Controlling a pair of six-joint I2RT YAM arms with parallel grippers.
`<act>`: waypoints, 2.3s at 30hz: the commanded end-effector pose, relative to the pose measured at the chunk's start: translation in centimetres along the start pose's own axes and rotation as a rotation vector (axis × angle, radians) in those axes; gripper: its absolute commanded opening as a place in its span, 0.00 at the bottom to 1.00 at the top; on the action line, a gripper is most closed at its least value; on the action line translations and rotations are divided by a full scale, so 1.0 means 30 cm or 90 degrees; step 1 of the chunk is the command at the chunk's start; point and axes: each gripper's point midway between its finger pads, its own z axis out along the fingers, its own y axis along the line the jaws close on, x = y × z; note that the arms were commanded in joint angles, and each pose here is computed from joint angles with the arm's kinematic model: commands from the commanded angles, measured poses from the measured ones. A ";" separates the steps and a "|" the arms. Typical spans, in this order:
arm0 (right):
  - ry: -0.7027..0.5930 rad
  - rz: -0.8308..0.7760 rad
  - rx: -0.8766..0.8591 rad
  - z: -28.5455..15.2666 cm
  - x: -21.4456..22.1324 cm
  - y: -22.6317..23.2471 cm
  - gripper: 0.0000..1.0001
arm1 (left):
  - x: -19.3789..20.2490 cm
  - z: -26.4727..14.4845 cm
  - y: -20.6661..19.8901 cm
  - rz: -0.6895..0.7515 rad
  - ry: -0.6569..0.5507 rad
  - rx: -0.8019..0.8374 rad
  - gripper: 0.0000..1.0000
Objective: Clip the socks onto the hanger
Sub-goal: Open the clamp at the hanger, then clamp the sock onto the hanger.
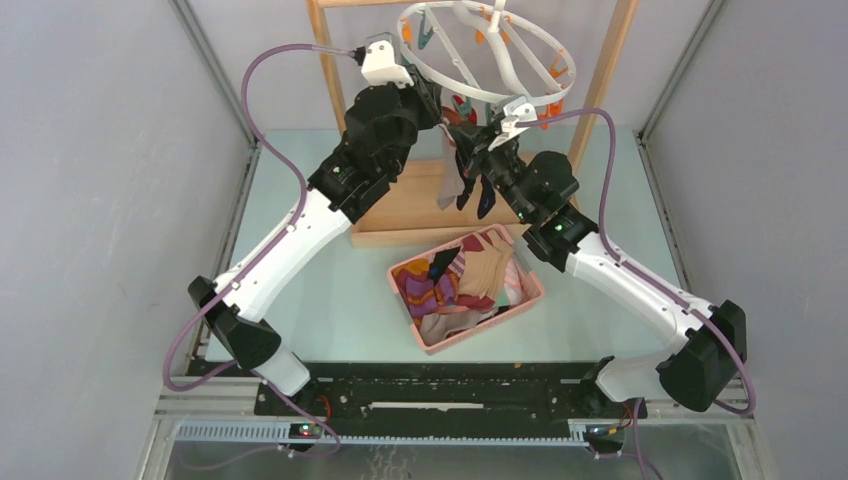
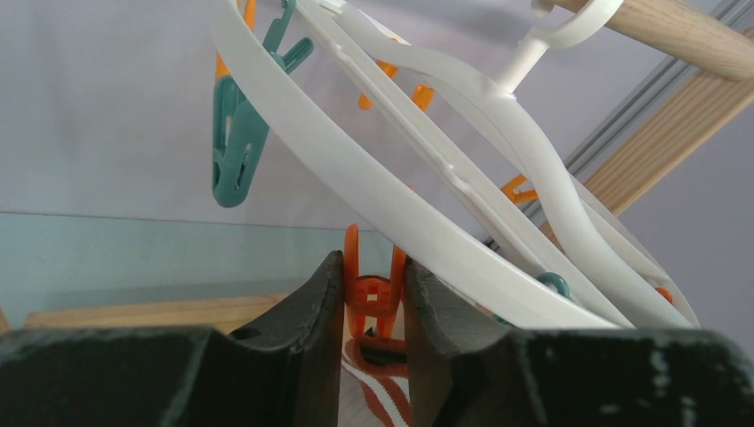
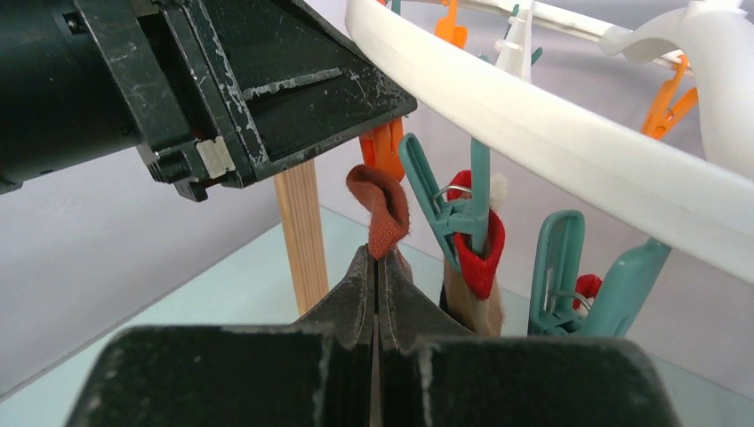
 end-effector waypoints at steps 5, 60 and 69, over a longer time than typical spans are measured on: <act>-0.017 -0.006 -0.006 0.031 -0.041 0.012 0.00 | -0.131 -0.032 -0.023 -0.014 -0.052 0.009 0.00; -0.055 -0.048 0.005 0.039 -0.070 0.019 0.00 | -0.117 -0.041 -0.006 0.000 -0.041 0.012 0.01; -0.075 -0.098 0.034 0.035 -0.097 0.007 0.00 | -0.111 -0.042 -0.007 -0.004 -0.037 0.014 0.01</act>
